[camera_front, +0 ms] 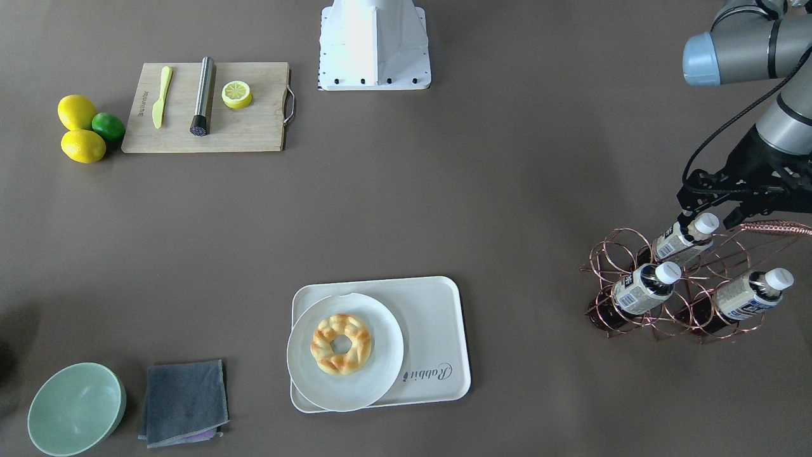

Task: Place tea on tray
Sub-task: 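Reach the left gripper into the copper rack and grasp a tea bottle, then lift the tea bottle out and set it upright on the table center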

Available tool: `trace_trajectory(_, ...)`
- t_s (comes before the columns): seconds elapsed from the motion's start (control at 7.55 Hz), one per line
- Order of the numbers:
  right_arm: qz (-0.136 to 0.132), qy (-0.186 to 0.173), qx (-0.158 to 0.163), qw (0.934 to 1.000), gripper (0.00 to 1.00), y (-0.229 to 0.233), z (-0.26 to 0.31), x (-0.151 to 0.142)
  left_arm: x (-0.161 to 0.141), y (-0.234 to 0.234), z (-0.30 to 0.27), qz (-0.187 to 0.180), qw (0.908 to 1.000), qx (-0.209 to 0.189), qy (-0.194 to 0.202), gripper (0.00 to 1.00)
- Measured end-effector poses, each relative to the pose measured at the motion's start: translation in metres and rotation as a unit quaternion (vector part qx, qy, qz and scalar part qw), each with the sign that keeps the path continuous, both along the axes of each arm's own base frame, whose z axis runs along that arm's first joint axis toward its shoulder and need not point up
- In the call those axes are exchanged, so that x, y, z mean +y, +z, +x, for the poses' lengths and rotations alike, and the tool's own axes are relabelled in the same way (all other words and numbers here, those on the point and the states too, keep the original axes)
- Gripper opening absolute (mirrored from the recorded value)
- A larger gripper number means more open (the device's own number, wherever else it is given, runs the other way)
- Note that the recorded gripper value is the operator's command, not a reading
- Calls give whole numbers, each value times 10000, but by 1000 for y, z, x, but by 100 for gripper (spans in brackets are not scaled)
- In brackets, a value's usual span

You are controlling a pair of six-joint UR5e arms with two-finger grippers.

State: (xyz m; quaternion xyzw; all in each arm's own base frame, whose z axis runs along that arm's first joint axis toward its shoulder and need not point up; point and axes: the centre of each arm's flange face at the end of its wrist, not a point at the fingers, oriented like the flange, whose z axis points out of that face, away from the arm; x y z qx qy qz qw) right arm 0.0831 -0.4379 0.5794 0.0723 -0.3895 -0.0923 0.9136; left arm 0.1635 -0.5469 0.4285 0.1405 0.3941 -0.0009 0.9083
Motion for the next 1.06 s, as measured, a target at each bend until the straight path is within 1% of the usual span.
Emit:
trace_trajectory(0.4,42,23,2,10000,100,-6,0,-1,0,-4,-1,5,10000,7,-17,0)
trace_trajectory(0.66,48,25,0,10000,100,-8,0,-2,-2,-19,-10,29,10000,19,-57,0)
trace_trajectory(0.79,45,33,-4,10000,100,-8,0,-2,2,-36,-23,42,9999,2,-103,0)
trace_trajectory(1.06,20,67,-10,10000,100,-9,0,-3,16,-85,-63,104,9997,-142,-183,0)
